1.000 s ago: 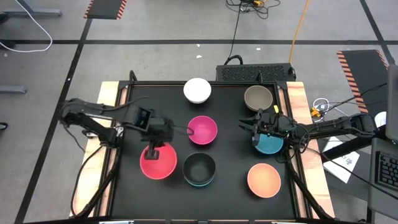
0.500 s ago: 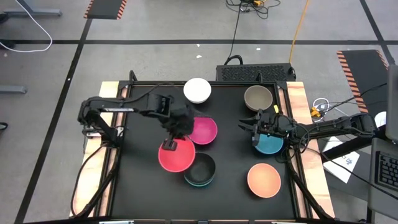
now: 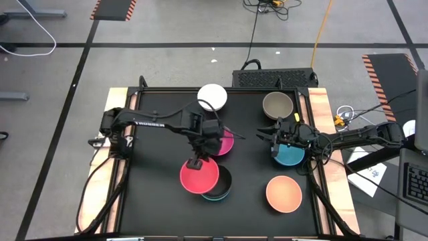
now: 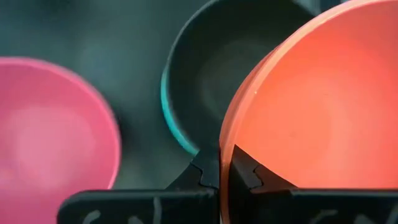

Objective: Nest bowls inside each other
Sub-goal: Stack the orange bowl on the black bowl

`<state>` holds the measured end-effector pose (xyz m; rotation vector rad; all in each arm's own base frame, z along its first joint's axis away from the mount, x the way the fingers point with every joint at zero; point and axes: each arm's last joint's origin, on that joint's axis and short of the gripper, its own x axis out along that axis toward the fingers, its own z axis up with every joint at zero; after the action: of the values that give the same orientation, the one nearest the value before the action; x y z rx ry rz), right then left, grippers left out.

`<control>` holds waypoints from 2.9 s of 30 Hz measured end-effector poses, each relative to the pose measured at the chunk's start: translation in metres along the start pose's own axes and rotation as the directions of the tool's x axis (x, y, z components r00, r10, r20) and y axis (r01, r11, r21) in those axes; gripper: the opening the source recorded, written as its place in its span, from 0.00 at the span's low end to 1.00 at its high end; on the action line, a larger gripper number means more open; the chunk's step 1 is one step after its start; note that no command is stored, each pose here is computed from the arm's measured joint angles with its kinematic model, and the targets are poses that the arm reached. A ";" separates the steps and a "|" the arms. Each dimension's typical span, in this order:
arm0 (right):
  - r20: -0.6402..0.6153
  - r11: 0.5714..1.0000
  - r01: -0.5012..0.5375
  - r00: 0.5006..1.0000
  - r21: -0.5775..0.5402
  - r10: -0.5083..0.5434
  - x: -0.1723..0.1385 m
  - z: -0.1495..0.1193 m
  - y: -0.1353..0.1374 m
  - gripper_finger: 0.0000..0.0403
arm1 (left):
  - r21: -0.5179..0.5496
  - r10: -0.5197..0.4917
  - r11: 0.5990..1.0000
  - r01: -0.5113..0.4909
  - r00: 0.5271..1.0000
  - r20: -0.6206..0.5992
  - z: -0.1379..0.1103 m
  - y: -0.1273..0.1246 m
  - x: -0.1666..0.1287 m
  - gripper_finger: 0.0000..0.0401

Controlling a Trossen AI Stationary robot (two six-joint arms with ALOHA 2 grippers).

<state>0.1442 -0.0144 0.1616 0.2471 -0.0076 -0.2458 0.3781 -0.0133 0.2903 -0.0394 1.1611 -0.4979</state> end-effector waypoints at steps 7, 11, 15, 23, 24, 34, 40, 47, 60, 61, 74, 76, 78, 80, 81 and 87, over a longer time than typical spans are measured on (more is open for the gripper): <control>0.000 1.000 0.001 1.000 0.000 -0.001 0.000 0.000 0.000 0.30 | 0.014 -0.012 1.000 0.012 0.998 0.061 0.015 -0.010 -0.001 0.00; 0.001 1.000 0.000 1.000 0.000 0.000 0.000 0.000 0.000 0.30 | 0.026 -0.015 1.000 0.013 0.998 0.067 0.021 -0.012 0.002 0.00; 0.001 1.000 0.001 1.000 0.000 -0.001 0.000 0.000 0.000 0.30 | 0.027 -0.014 1.000 0.012 0.998 0.059 0.024 -0.004 0.010 0.00; -0.003 1.000 0.002 1.000 0.002 -0.002 0.000 0.000 0.000 0.30 | -0.031 -0.028 0.999 0.028 0.999 -0.020 0.023 0.019 0.048 0.00; -0.008 1.000 0.003 1.000 0.001 -0.003 0.000 -0.001 0.000 0.30 | -0.039 -0.033 0.999 0.032 0.999 -0.040 0.022 0.021 0.054 0.00; -0.014 1.000 0.005 1.000 0.000 -0.005 0.000 -0.001 0.000 0.30 | -0.029 -0.042 0.999 0.040 0.995 -0.086 0.021 0.023 0.077 0.01; -0.014 1.000 0.005 1.000 -0.001 -0.005 0.000 -0.001 0.000 0.30 | 0.024 0.015 1.000 -0.014 0.999 -0.034 0.030 0.013 0.085 0.01; -0.014 1.000 0.005 1.000 0.000 -0.005 0.000 -0.001 0.000 0.30 | 0.059 0.079 0.995 -0.078 0.997 -0.019 0.030 0.006 0.096 0.01; -0.014 1.000 0.005 1.000 -0.003 -0.005 0.000 -0.001 0.000 0.30 | 0.074 0.162 0.985 -0.159 0.986 -0.039 0.029 0.000 0.103 0.02; -0.014 1.000 0.005 1.000 -0.003 -0.005 0.000 -0.001 0.000 0.30 | 0.074 0.167 0.984 -0.164 0.985 -0.040 0.029 0.000 0.103 0.04; -0.024 1.000 0.005 1.000 -0.005 -0.006 0.000 -0.002 -0.001 0.30 | 0.062 0.211 0.976 -0.211 0.977 -0.001 0.036 -0.009 0.087 0.44; -0.031 1.000 0.008 0.999 -0.007 -0.008 0.000 -0.003 -0.001 0.30 | 0.072 0.241 0.968 -0.240 0.971 -0.003 0.038 -0.014 0.082 0.50; -0.031 1.000 0.008 0.999 -0.007 -0.008 0.000 -0.003 -0.001 0.30 | 0.088 0.307 0.948 -0.305 0.952 -0.016 0.040 -0.022 0.076 0.55; -0.031 1.000 0.008 0.999 -0.007 -0.008 0.000 -0.003 -0.001 0.30 | 0.106 0.336 0.937 -0.332 0.942 -0.023 0.041 -0.029 0.068 0.58; -0.031 1.000 0.008 0.999 -0.007 -0.008 0.000 -0.003 -0.001 0.30 | 0.112 0.339 0.935 -0.335 0.941 -0.012 0.042 -0.033 0.065 0.60; -0.022 1.000 0.006 1.000 -0.002 -0.006 0.000 -0.002 -0.001 0.30 | 0.120 0.326 0.936 -0.331 0.943 0.061 0.046 -0.043 0.046 0.66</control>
<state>0.1443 -0.0144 0.1592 0.2483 0.0153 -0.2493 0.4172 -0.0804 0.2814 0.2532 1.0673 -0.2715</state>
